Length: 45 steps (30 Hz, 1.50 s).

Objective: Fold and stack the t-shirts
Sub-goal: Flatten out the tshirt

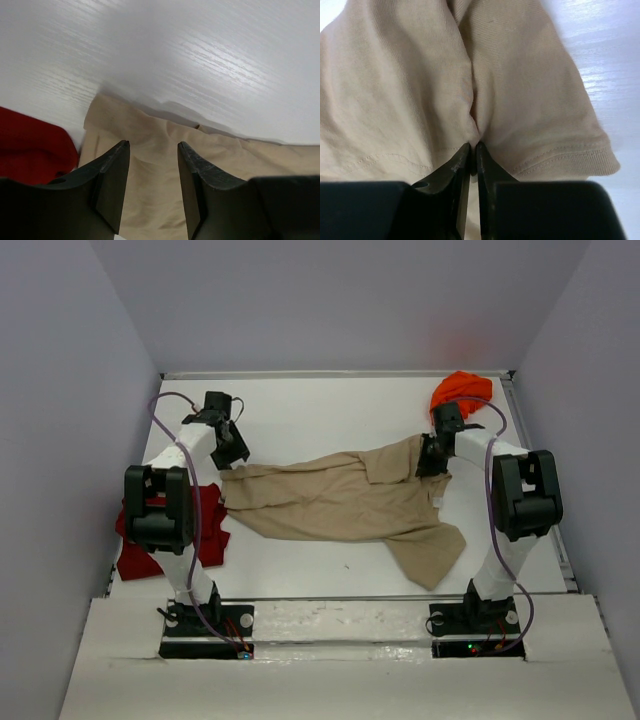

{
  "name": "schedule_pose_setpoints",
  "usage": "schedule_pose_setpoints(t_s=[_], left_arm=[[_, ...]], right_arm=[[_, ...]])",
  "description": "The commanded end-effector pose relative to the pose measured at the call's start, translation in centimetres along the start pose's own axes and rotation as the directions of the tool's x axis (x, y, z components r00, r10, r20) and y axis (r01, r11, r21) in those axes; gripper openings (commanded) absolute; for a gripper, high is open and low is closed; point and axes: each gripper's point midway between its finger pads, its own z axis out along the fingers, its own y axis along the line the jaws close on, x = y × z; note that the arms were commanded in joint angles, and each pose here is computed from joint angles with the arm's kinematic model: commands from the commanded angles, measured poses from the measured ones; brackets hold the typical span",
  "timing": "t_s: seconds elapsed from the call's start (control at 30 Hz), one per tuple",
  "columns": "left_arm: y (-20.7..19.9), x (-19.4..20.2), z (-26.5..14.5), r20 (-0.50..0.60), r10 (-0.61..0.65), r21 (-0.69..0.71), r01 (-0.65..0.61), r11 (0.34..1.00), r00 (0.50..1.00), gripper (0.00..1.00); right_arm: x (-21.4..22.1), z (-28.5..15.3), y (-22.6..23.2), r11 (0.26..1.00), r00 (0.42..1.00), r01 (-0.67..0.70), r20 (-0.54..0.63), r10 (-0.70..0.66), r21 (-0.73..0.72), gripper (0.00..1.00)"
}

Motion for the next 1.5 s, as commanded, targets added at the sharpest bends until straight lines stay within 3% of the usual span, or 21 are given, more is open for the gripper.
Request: schedule_pose_setpoints(t_s=[0.0, 0.1, 0.5, 0.7, 0.77, 0.8, 0.87, 1.17, 1.33, 1.47], left_arm=[[-1.1, -1.2, -2.3, 0.066, 0.021, 0.038, -0.023, 0.999, 0.998, 0.53], [-1.3, -1.2, -2.4, 0.068, 0.032, 0.039, -0.035, 0.999, 0.997, 0.53], [-2.0, -1.2, -2.2, 0.078, 0.060, 0.024, -0.062, 0.998, 0.995, 0.53], [-1.8, -1.0, -2.2, 0.076, 0.065, 0.012, -0.066, 0.998, 0.995, 0.53], [-1.9, -1.1, -2.2, 0.077, 0.065, 0.020, -0.066, 0.998, 0.995, 0.53], [-2.0, -1.1, -2.2, 0.078, 0.063, 0.021, -0.065, 0.998, 0.995, 0.53], [-2.1, -1.1, -2.0, 0.074, 0.063, 0.025, -0.065, 0.998, 0.995, 0.53], [-2.7, -0.9, -2.2, 0.083, 0.059, 0.067, -0.065, 0.996, 0.995, 0.53], [-3.0, -1.7, -3.1, 0.130, 0.060, 0.086, -0.071, 0.994, 0.990, 0.53], [-3.2, -2.0, -3.0, 0.149, 0.075, 0.090, -0.089, 0.992, 0.986, 0.53]], right_arm=[[-1.9, -1.8, 0.4, 1.000, 0.998, 0.000, 0.055, 0.000, 0.009, 0.16], [-2.0, -2.3, 0.7, 1.000, 0.998, 0.003, 0.059, -0.002, -0.009, 0.23], [-1.1, -1.6, 0.5, 0.999, 0.997, 0.050, 0.053, -0.050, -0.003, 0.29], [-1.0, -1.9, 1.5, 0.998, 0.998, 0.053, 0.048, -0.051, -0.042, 0.22], [-1.3, -1.9, 1.5, 0.998, 0.997, 0.051, 0.056, -0.049, -0.032, 0.15], [-1.3, -1.8, 1.4, 0.998, 0.998, 0.048, 0.053, -0.046, -0.029, 0.06], [-1.2, -1.7, 1.7, 0.998, 0.997, 0.055, 0.046, -0.054, -0.029, 0.00], [-2.8, -3.4, 4.0, 0.994, 0.986, 0.094, 0.146, -0.085, -0.055, 0.00], [-7.0, -7.8, 7.1, 0.981, 0.953, 0.138, 0.289, -0.095, -0.135, 0.00], [-9.7, -9.8, 7.5, 0.985, 0.925, 0.134, 0.371, -0.084, -0.111, 0.00]])
